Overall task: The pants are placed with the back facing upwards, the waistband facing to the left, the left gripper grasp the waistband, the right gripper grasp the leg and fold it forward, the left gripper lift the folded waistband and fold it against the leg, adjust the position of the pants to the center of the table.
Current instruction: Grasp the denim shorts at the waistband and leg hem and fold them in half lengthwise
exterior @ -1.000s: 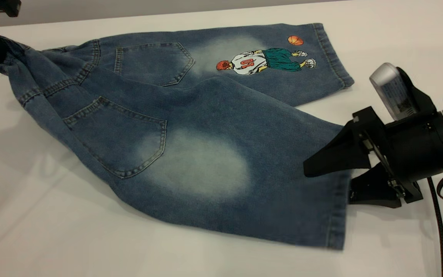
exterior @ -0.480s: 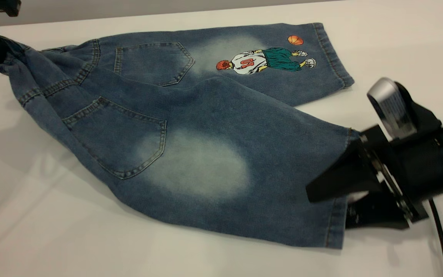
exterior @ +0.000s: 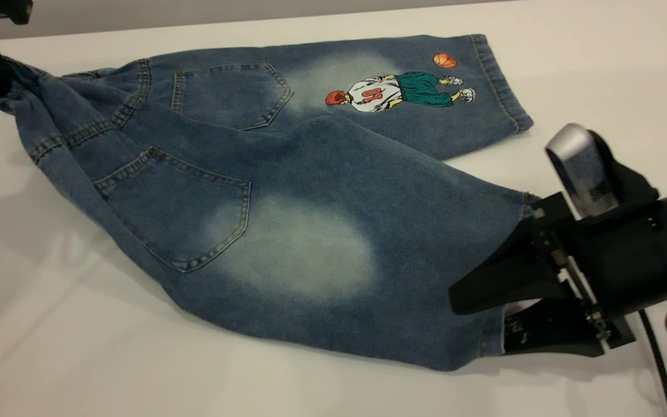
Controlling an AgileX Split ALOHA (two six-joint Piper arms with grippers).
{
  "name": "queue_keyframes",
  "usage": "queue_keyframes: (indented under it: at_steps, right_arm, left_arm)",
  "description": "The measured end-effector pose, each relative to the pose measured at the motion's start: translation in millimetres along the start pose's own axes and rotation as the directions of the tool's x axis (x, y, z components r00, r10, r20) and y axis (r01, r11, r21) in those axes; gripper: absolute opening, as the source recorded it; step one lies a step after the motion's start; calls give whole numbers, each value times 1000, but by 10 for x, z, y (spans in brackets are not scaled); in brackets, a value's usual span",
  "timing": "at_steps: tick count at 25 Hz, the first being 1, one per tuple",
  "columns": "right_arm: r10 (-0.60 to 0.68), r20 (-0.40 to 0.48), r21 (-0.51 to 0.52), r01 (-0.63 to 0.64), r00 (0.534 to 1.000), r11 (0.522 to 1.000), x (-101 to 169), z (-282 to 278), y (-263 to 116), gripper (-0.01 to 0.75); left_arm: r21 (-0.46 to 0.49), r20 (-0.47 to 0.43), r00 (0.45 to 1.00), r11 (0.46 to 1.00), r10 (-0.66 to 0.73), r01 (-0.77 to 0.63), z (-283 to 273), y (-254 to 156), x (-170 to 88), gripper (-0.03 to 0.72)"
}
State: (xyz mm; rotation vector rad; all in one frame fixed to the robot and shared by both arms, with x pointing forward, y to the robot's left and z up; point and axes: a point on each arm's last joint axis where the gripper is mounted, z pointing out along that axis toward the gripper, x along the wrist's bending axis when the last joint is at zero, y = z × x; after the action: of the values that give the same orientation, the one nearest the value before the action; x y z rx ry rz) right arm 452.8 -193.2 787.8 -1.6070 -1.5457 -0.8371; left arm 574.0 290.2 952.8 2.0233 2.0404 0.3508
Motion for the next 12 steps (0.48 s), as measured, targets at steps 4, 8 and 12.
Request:
queue_keyframes:
  at_steps: [4, 8, 12]
  right_arm:
    - [-2, 7, 3, 2, 1000, 1000, 7, 23, -6, 412]
    - [-4, 72, 7, 3, 997, 1000, -53, 19, -10, 274]
    - [-5, 75, 9, 4, 997, 1000, -56, 18, -11, 68]
  left_arm:
    - [0, 1, 1000, 1000, -1, 1, 0, 0, -1, 78]
    - [-2, 1, 1000, 1000, -1, 1, 0, 2, -1, 78]
    - [-2, 1, 1000, 1000, -1, 1, 0, 2, -1, 78]
